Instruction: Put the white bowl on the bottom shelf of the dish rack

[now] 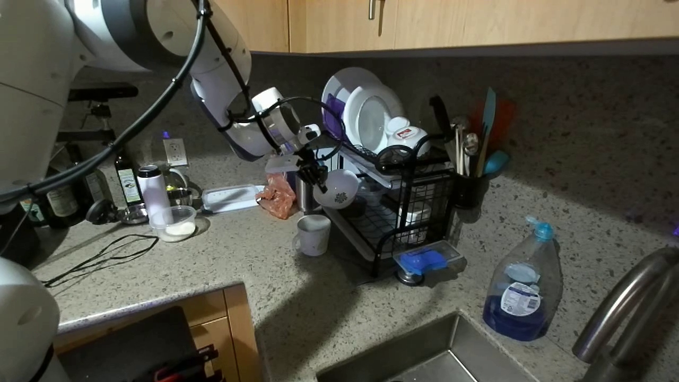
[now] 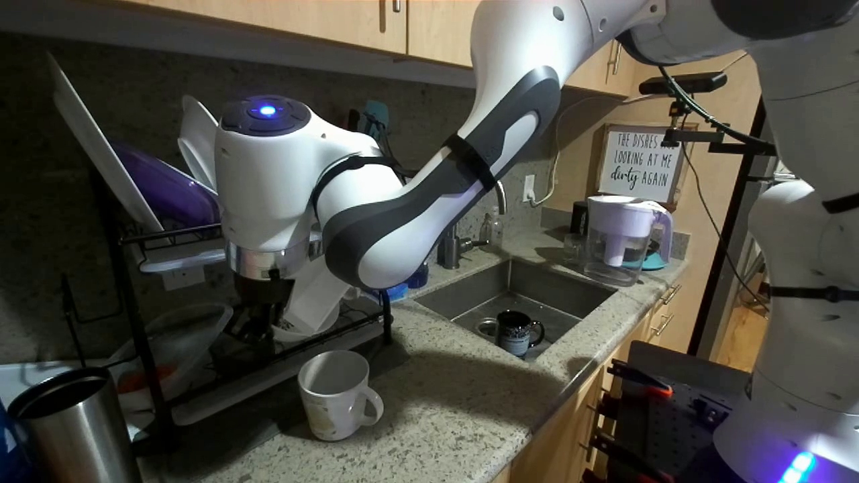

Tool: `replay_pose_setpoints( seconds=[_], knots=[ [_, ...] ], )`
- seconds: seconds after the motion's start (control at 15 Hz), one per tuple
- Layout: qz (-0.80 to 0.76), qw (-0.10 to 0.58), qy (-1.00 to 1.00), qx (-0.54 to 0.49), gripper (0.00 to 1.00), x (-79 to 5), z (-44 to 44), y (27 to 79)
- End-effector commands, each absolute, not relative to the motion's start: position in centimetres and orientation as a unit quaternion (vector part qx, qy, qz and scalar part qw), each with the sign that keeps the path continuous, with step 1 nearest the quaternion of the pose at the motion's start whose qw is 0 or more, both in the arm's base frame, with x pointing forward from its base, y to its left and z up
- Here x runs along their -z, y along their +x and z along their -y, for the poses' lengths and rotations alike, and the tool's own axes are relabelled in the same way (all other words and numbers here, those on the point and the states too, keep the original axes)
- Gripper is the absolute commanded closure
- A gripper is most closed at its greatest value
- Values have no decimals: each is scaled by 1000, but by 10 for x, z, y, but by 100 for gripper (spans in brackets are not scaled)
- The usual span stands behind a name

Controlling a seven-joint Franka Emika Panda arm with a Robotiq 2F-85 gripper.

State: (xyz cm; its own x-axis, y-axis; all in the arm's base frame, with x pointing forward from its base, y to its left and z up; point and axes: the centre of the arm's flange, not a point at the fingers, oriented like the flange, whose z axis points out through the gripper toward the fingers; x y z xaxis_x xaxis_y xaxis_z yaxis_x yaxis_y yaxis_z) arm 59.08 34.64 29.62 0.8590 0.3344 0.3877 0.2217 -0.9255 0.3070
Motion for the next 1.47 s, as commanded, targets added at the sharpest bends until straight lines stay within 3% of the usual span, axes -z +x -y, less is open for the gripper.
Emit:
replay_pose_setpoints(
  seconds=[0.0,1.4],
  knots=[
    [-124,119,954,-244,94,-295,-342,610],
    [-17,97,953,-287,94,-263,-297,660]
  ],
)
